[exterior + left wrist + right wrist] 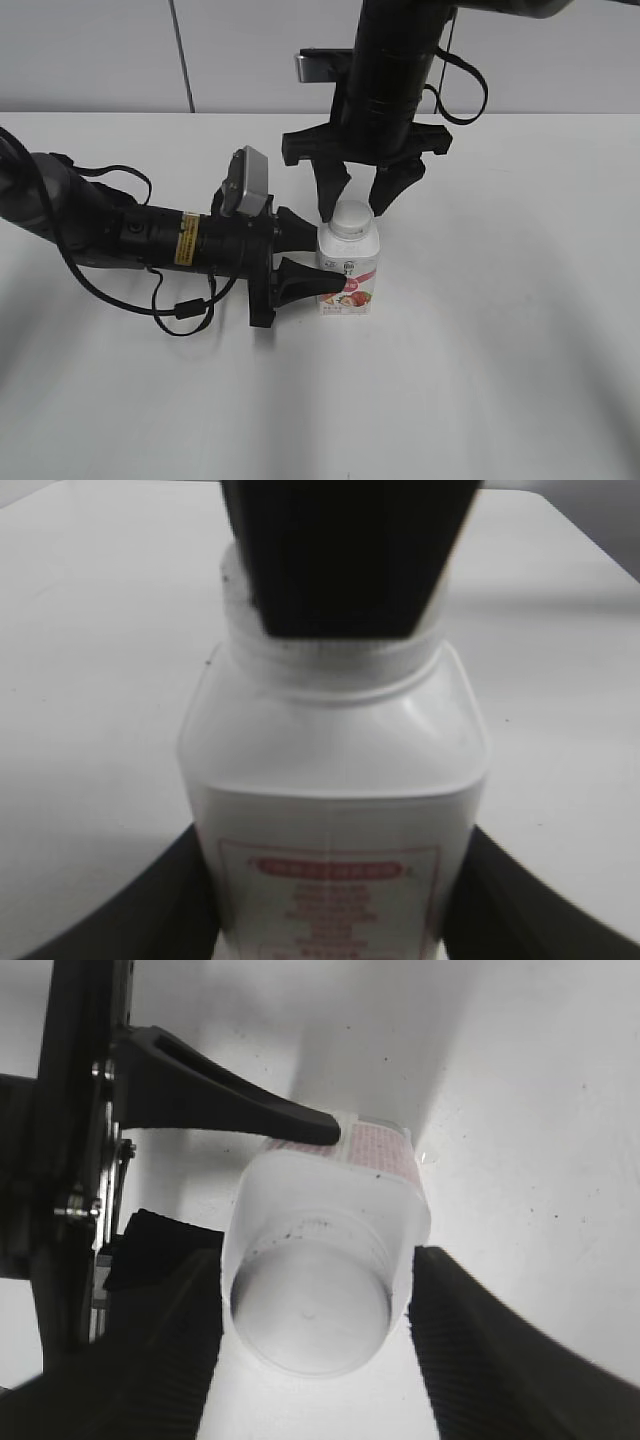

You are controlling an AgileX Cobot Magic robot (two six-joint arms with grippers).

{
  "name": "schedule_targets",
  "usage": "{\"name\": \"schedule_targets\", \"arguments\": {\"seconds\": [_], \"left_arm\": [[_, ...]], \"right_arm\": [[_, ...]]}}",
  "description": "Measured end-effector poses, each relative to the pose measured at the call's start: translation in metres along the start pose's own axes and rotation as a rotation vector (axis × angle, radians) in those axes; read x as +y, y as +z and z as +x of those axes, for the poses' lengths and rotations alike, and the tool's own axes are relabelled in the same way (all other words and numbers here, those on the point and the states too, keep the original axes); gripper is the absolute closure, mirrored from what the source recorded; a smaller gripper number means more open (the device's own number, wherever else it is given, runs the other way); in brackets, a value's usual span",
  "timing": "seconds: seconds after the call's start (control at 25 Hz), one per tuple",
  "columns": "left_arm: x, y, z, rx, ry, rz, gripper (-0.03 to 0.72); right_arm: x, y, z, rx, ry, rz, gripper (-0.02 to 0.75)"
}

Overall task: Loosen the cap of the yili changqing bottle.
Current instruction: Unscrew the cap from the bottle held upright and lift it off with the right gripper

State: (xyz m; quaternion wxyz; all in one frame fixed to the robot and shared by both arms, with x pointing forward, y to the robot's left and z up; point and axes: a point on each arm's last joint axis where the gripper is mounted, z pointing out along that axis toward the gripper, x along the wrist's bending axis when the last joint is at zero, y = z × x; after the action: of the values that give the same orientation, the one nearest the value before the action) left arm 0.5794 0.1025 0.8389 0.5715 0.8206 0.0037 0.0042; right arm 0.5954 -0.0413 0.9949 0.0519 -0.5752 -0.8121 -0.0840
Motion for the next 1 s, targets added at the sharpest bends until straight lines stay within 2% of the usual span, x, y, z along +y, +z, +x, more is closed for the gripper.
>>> {"name": "schedule_targets", "arguments": {"seconds": [0.32, 1.0], "left_arm": [[-0.0001, 0.0, 0.0, 0.0, 0.0, 0.001, 0.302], [-0.0001, 0.0, 0.0, 0.0, 0.0, 0.001, 0.302]], "right_arm": [[0.0, 0.0, 0.0, 0.0, 0.0, 0.0, 0.312], [-0.0003, 0.0007, -0.0002, -0.001, -0.002, 0.002, 0.292]]}}
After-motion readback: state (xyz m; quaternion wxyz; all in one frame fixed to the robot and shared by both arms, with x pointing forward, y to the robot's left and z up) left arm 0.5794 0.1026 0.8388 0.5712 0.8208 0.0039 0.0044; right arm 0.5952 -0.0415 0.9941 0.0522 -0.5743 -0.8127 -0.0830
